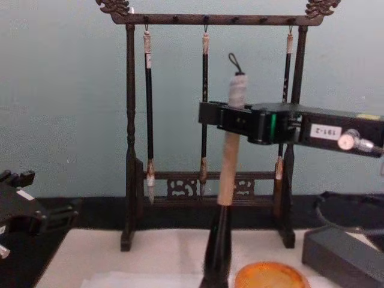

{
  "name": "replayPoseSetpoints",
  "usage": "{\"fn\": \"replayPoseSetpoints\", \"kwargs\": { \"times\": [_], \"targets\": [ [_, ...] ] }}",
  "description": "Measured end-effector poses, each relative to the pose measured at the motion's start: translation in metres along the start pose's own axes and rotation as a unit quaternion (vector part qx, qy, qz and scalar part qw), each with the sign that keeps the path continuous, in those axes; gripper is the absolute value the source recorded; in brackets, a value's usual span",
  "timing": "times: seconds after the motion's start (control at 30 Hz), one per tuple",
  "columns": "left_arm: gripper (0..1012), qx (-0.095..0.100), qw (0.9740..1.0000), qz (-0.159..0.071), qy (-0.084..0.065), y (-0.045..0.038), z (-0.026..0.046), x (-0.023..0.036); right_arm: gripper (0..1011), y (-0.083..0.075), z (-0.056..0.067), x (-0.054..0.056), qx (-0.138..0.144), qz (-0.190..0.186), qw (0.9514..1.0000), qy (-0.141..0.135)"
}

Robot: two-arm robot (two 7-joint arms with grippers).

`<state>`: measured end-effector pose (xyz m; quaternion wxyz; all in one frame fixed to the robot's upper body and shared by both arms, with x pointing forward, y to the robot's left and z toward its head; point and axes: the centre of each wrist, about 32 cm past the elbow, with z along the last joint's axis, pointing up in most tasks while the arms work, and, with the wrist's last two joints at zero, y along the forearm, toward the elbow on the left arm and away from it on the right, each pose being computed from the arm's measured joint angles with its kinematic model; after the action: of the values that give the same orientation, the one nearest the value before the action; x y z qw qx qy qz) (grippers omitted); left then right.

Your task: Pick up the brush from the inkstone, write on the paper, then place the brush back to its original position.

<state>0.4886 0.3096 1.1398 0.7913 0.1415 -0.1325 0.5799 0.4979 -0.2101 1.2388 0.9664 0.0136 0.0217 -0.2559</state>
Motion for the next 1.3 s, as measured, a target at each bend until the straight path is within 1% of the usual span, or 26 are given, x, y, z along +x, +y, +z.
{"fn": "replayPoseSetpoints", "kwargs": {
  "times": [0.13,0.27,0.43,0.73,1.1,1.3],
  "targets": [
    [1010,0.0,1.0,0.0,0.0,0.0,0.0,0.0,152,0.004,-0.001,-0.002,0.002,0.01,0.9999,0.004],
    [1010,0.0,1.0,0.0,0.0,0.0,0.0,0.0,153,0.007,-0.003,-0.004,-0.002,0.019,0.9998,0.007],
    [1010,0.0,1.0,0.0,0.0,0.0,0.0,0.0,152,0.009,-0.006,-0.004,-0.009,0.02,0.9997,0.008],
    [1010,0.0,1.0,0.0,0.0,0.0,0.0,0.0,152,0.008,-0.013,0.002,-0.023,0.007,0.9997,0.009],
    [1009,0.0,1.0,0.0,0.0,0.0,0.0,0.0,152,0.005,-0.015,0.012,-0.026,-0.02,0.9994,0.003],
    [1010,0.0,1.0,0.0,0.0,0.0,0.0,0.0,152,0.003,-0.015,0.017,-0.025,-0.034,0.9991,-0.001]
  ]
}}
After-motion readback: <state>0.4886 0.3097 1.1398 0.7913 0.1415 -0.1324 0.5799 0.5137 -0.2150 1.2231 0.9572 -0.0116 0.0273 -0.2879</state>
